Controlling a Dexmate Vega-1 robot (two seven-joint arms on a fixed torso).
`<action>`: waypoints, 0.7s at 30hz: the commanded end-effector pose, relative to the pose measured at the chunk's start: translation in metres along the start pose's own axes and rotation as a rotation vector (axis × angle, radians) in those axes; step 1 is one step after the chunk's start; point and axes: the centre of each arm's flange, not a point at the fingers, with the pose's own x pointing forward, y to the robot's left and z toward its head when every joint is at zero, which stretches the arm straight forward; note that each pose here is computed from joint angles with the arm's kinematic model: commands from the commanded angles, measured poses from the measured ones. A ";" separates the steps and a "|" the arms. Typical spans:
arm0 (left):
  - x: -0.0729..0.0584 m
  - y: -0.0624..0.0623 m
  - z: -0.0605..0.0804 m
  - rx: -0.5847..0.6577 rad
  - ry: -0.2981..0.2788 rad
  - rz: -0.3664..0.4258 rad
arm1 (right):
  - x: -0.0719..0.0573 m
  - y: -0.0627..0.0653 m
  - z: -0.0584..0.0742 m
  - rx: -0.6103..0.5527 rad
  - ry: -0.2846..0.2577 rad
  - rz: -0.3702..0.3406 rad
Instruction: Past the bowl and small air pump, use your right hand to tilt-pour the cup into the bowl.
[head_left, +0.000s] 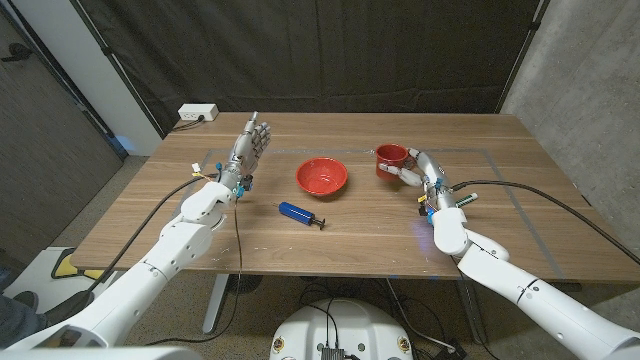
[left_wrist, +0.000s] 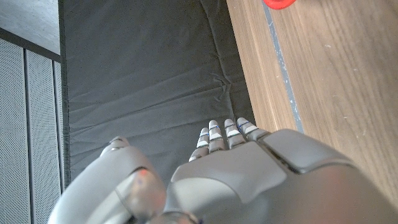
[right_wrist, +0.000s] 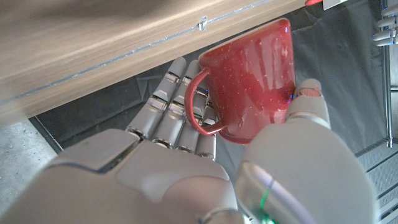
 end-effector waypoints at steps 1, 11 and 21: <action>0.015 -0.011 -0.002 0.045 0.008 -0.004 | 0.004 -0.025 0.011 0.028 -0.047 -0.011; 0.020 -0.019 -0.001 0.025 0.009 -0.024 | -0.001 -0.032 0.030 0.000 -0.044 -0.027; -0.002 -0.002 0.014 0.081 -0.028 -0.026 | -0.006 -0.026 0.059 -0.077 -0.076 -0.010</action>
